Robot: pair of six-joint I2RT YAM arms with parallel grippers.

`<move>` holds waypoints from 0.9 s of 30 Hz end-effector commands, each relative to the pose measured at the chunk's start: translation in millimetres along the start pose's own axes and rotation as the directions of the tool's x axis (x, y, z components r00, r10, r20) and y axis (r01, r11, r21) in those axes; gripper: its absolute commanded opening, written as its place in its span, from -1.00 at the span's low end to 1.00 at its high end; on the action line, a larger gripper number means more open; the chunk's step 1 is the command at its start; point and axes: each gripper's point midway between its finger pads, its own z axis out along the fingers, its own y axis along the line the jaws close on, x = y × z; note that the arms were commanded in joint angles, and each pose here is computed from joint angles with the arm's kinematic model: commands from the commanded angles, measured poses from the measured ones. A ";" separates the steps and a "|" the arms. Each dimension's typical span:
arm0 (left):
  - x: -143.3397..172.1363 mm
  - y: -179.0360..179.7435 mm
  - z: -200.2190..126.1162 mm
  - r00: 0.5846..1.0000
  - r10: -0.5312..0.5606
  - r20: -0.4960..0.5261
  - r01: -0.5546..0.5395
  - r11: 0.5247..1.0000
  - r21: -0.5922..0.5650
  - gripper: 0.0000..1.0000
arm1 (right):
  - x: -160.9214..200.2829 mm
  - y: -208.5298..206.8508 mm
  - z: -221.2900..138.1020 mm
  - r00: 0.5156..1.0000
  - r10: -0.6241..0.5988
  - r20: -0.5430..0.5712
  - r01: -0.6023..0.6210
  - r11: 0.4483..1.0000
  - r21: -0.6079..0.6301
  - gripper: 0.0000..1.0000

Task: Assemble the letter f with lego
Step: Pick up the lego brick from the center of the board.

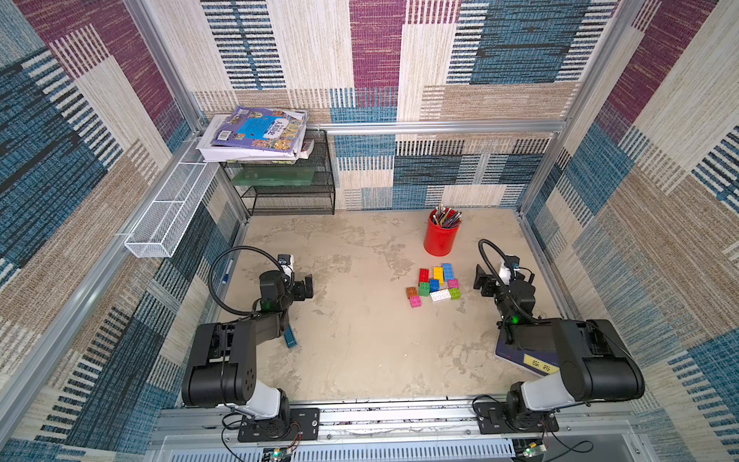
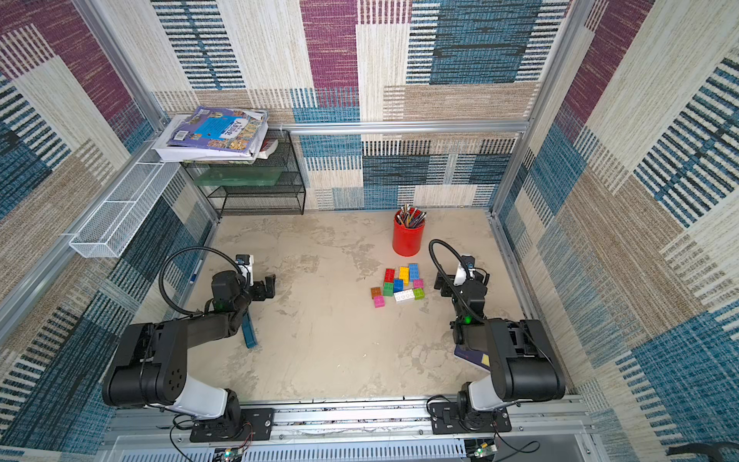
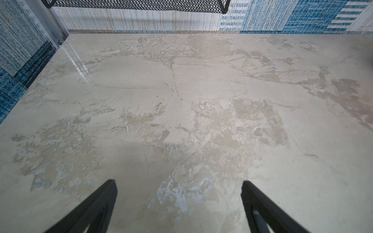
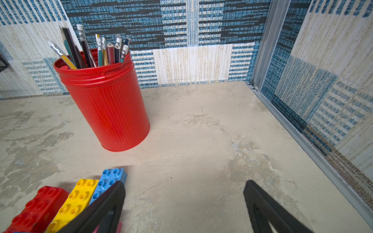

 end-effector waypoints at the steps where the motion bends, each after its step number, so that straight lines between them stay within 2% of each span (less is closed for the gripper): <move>1: -7.6 -15.6 -3.2 0.999 0.036 -0.026 -0.033 0.995 0.092 0.98 | -14.7 -11.8 13.6 0.999 0.042 -0.034 -0.040 0.997 0.068 0.90; 2: -17.4 -18.6 -5.8 0.996 0.044 -0.073 -0.036 0.993 0.109 0.98 | -19.5 -15.4 22.9 0.996 0.053 -0.070 -0.047 0.995 0.086 0.91; 4: -39.8 -20.6 -9.8 0.995 0.050 -0.088 -0.039 0.993 0.116 0.98 | -26.8 -10.8 35.6 0.992 0.047 -0.114 -0.040 0.997 0.063 0.91; 6: -65.6 -29.9 -20.8 0.996 0.077 -0.053 -0.069 0.986 0.154 0.97 | -39.1 -4.7 39.7 0.993 0.028 -0.115 -0.021 0.998 0.061 0.91; 9: -103.3 -35.8 -41.9 0.998 0.057 -0.027 -0.052 0.984 0.171 0.98 | -71.2 4.5 37.2 0.997 0.016 -0.080 -0.011 0.998 0.061 0.91; 14: -150.1 -52.2 -83.0 1.000 0.007 0.002 -0.008 0.981 0.192 0.98 | -131.1 26.2 30.2 0.997 0.018 -0.078 -0.015 0.999 0.036 0.91; 17: -172.9 -67.7 -115.7 0.998 -0.021 0.064 0.006 0.974 0.227 0.97 | -156.6 45.8 19.0 0.996 0.009 -0.093 -0.008 1.000 0.008 0.91; 21: -187.4 -89.9 -157.3 0.991 -0.055 0.123 0.018 0.958 0.287 0.97 | -179.0 77.2 1.6 0.991 0.002 -0.134 -0.012 0.997 -0.073 0.94; 27: -175.5 -132.6 -193.1 0.995 -0.047 0.091 0.002 0.895 0.445 0.97 | -173.5 109.1 -22.3 0.974 -0.011 -0.226 -0.034 0.981 -0.193 0.99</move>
